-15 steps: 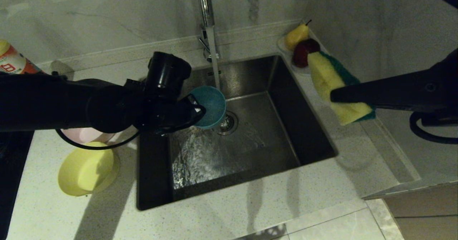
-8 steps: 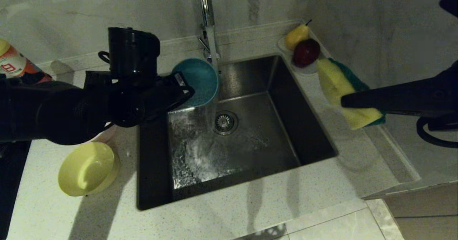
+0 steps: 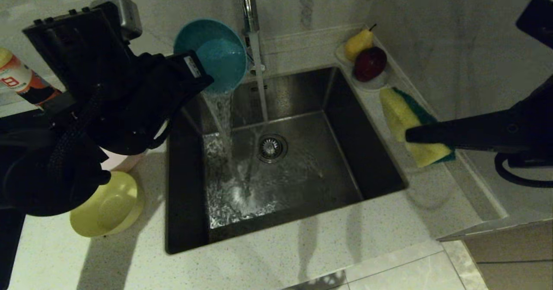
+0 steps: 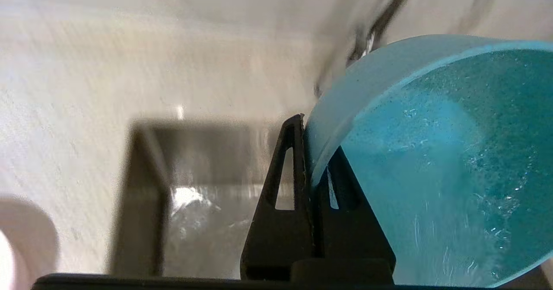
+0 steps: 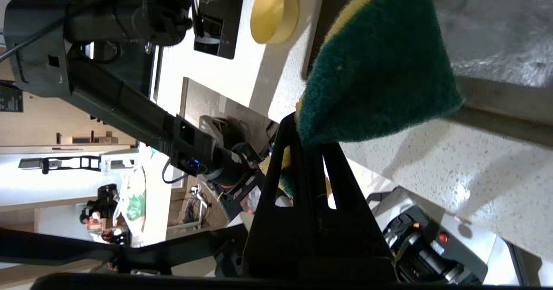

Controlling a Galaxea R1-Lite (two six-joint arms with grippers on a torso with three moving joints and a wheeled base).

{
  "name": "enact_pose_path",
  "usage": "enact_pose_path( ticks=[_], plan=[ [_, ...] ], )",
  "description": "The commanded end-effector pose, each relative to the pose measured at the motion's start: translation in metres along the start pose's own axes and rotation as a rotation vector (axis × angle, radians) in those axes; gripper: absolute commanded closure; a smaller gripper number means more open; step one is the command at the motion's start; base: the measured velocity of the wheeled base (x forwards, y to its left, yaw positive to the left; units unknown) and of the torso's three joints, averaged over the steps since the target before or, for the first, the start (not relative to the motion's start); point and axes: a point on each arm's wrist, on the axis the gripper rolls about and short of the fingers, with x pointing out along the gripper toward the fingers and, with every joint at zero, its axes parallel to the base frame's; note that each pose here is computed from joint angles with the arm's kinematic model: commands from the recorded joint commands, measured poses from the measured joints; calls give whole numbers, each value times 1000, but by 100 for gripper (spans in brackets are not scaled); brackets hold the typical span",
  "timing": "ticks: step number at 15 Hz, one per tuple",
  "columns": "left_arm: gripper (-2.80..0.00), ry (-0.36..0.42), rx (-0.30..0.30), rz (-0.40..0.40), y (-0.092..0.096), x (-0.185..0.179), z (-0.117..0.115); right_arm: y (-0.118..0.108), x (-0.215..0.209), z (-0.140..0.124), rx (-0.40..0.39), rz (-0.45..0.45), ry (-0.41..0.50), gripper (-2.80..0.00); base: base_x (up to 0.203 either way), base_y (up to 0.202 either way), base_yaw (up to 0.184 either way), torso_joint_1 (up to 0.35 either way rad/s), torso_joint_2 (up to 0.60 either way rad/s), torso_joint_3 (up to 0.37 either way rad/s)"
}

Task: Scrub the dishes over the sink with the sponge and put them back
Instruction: Rinse the bowl

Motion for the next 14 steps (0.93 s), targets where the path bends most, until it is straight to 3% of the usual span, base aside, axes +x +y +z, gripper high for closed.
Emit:
enact_pose_path(
  ticks=[1, 4, 7, 11, 13, 14],
  plan=[
    [0, -104, -10, -4, 2, -5, 7, -7, 6, -4, 9, -6, 5, 0, 0, 0, 0, 0, 0, 0],
    [0, -165, 44, -1, 4, -8, 7, -10, 10, -5, 8, 8, 10, 0, 0, 0, 0, 0, 0, 0],
    [0, -297, 46, 1, 5, -13, 17, -12, 13, -6, 12, 6, 17, 0, 0, 0, 0, 0, 0, 0],
    [0, -363, 41, -12, 10, -23, 29, -15, 18, -6, 18, 1, 30, 0, 0, 0, 0, 0, 0, 0],
    [0, -444, 72, -27, 13, -32, 32, -15, 18, -7, 18, 3, 32, 0, 0, 0, 0, 0, 0, 0],
    [0, -466, 115, -48, 14, -35, 31, -14, 18, -7, 18, 6, 33, 0, 0, 0, 0, 0, 0, 0]
  ],
)
